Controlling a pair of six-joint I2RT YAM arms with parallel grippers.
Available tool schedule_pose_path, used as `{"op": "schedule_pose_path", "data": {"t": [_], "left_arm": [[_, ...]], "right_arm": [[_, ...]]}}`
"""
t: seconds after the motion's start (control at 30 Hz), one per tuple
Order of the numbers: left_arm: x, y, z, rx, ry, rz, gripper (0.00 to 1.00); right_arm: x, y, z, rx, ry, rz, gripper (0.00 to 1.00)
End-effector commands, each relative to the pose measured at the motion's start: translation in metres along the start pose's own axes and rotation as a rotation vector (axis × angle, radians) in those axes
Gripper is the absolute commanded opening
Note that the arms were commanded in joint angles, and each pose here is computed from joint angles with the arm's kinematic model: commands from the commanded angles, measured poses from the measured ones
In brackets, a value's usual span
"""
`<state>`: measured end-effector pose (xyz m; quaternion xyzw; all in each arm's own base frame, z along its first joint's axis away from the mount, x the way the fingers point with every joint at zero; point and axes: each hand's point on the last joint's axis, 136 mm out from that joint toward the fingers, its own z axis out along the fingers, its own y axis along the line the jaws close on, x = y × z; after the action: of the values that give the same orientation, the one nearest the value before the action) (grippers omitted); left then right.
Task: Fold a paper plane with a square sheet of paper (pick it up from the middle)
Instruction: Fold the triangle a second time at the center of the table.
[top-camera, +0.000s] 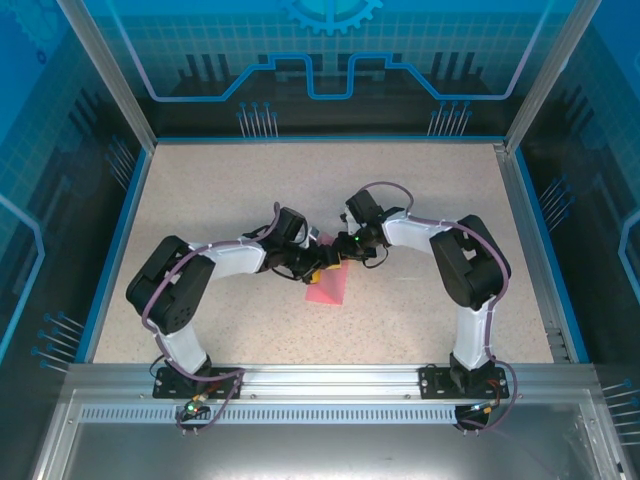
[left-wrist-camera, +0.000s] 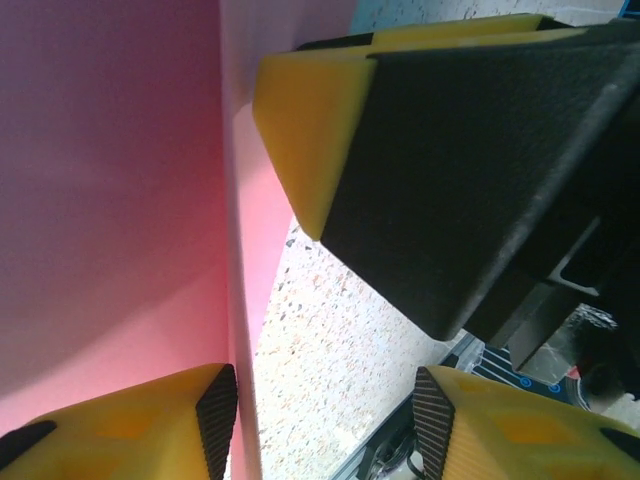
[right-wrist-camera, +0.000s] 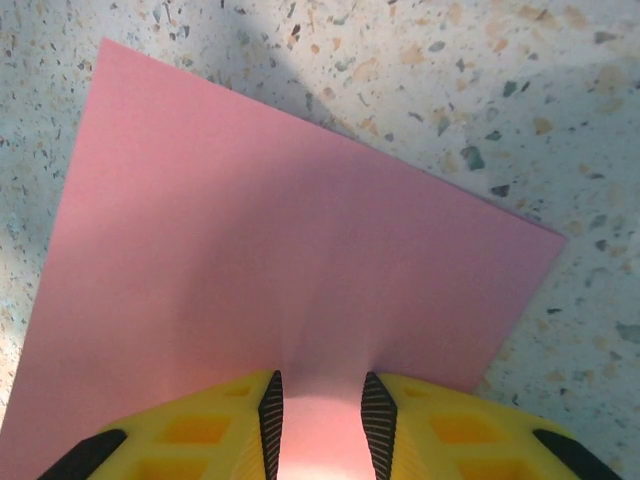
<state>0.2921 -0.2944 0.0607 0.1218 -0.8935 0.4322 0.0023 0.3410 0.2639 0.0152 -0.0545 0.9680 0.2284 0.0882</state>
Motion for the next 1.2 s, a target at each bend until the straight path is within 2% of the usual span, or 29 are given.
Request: {"op": "schedule_pose_path", "data": {"t": [0.0,0.3,0.43,0.7,0.97,1.17], "left_arm": [[0.001,-0.009,0.004,0.028,0.027,-0.001,0.54],[0.025,0.025,-0.007,-0.076,0.058,-0.015,0.56],[0.036,0.031,-0.011,-0.068,0.075,-0.021,0.54],[0.039,-0.004,-0.022,0.055,0.076,0.048,0.41],[0.024,-0.02,-0.015,0.095,0.056,0.051,0.4],[0.012,-0.028,-0.007,0.121,0.041,0.042,0.43]], "right_arm": [[0.021,-0.025,0.016,0.059,0.096,0.065,0.32],[0.02,-0.029,0.018,0.086,0.114,0.074,0.32],[0.021,-0.033,0.02,0.103,0.123,0.082,0.32],[0.022,-0.038,0.023,0.133,0.135,0.091,0.32],[0.024,-0.038,0.024,0.127,0.142,0.093,0.32],[0.025,-0.037,0.023,0.126,0.146,0.091,0.32]]}}
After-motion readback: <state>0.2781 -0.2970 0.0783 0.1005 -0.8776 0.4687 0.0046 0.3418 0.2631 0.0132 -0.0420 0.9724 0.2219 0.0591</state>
